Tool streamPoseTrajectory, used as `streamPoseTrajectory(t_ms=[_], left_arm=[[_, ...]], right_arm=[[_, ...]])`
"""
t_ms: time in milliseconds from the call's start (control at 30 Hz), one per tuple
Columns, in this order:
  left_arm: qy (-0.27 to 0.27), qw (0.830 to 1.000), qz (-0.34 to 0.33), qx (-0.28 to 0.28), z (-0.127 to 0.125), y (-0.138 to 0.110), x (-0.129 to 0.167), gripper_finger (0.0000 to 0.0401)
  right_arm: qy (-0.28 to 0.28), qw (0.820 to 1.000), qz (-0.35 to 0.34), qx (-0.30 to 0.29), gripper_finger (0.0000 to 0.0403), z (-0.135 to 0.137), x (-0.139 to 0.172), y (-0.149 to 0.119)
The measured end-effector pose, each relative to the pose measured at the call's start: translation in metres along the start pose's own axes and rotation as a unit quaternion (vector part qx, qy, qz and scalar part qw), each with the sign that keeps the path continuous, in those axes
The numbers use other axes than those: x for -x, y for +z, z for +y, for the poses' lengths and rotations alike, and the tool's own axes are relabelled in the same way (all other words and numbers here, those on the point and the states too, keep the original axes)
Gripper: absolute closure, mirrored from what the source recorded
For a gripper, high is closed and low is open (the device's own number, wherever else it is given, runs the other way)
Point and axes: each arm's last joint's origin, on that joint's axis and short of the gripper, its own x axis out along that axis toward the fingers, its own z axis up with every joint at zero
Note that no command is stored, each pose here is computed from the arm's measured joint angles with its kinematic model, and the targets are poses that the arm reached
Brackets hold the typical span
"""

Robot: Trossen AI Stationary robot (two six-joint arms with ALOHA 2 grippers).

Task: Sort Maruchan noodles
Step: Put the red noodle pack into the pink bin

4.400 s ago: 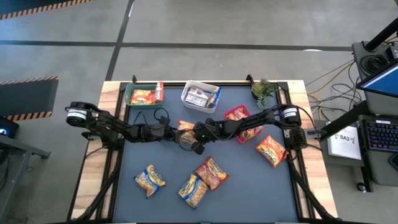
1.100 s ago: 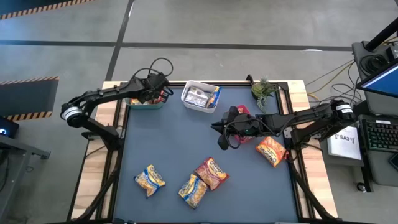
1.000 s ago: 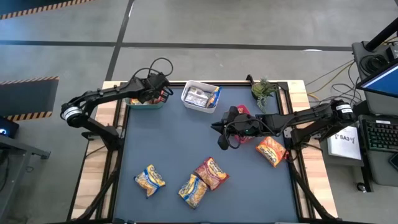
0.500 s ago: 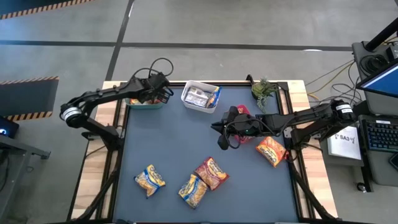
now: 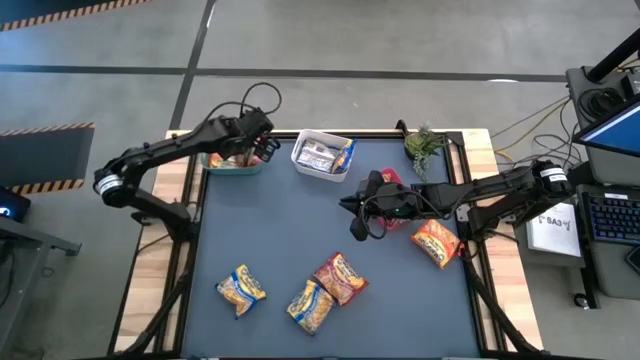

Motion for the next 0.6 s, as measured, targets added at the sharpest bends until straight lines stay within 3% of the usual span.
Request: streamPoseTrajectory(t_ms=[200,333,467,600], left_arm=[[-0.031,0.998,-0.027,-0.046,-0.009,0.003,0.03,0.0129],[-0.101,0.989,-0.062,-0.088,-0.026,-0.01,0.057,0.0129],[-0.174,0.97,-0.111,-0.132,-0.044,-0.037,0.087,0.0129],[-0.269,0.934,-0.16,-0.174,-0.062,-0.074,0.114,0.0129]], right_arm=[[0.0,1.0,0.001,0.006,0.0364,0.0,0.0,0.0],[0.001,1.0,0.001,0.012,0.0364,0.0,0.0,-0.001],[0.001,1.0,0.002,0.012,0.0364,-0.001,-0.001,-0.006],[0.004,1.0,0.012,-0.004,0.0364,-0.002,-0.003,-0.013]])
